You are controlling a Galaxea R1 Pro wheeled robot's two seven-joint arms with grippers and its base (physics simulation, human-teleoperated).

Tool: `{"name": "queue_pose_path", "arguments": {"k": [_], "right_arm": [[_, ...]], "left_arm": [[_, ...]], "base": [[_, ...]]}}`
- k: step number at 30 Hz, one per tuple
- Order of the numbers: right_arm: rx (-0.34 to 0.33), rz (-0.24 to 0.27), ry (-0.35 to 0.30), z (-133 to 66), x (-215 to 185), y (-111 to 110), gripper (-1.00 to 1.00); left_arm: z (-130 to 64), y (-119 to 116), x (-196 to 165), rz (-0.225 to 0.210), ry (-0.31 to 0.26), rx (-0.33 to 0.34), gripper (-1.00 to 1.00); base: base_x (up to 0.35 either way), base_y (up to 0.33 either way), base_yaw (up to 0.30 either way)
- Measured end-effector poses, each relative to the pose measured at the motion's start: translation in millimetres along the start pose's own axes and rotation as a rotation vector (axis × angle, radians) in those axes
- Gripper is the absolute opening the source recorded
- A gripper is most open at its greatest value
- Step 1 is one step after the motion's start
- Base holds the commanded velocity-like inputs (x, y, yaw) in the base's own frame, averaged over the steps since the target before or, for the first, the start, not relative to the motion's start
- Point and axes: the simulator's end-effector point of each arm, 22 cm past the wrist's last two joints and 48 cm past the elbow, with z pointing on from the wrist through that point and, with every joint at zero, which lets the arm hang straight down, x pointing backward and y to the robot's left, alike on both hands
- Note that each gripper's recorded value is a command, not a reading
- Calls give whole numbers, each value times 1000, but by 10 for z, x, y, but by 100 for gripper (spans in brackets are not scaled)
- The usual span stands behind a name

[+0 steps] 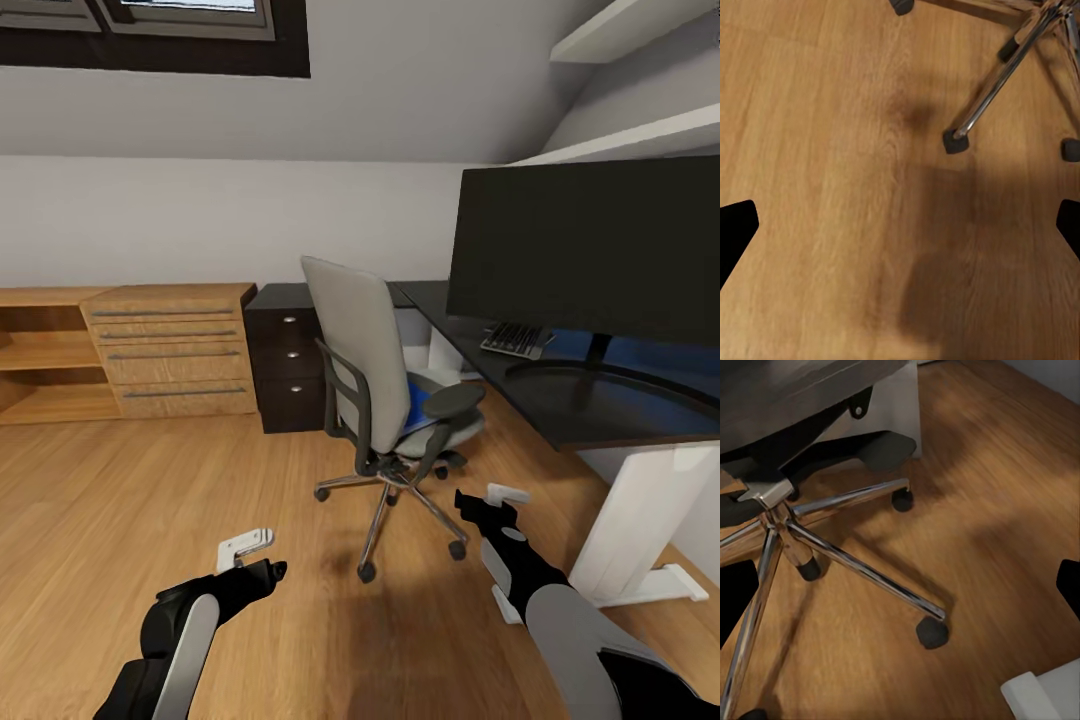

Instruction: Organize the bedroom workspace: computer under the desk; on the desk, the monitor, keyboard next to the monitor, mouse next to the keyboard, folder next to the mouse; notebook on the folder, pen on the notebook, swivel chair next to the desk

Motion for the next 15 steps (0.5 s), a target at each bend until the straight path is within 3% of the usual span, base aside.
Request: {"name": "queue_pose_path", "arguments": {"k": [15], "right_arm": [[2, -1, -12, 36, 118, -24, 100]], "left_arm": [[89, 80, 109, -1, 5, -8, 100]], "base": [[0, 0, 0]]}}
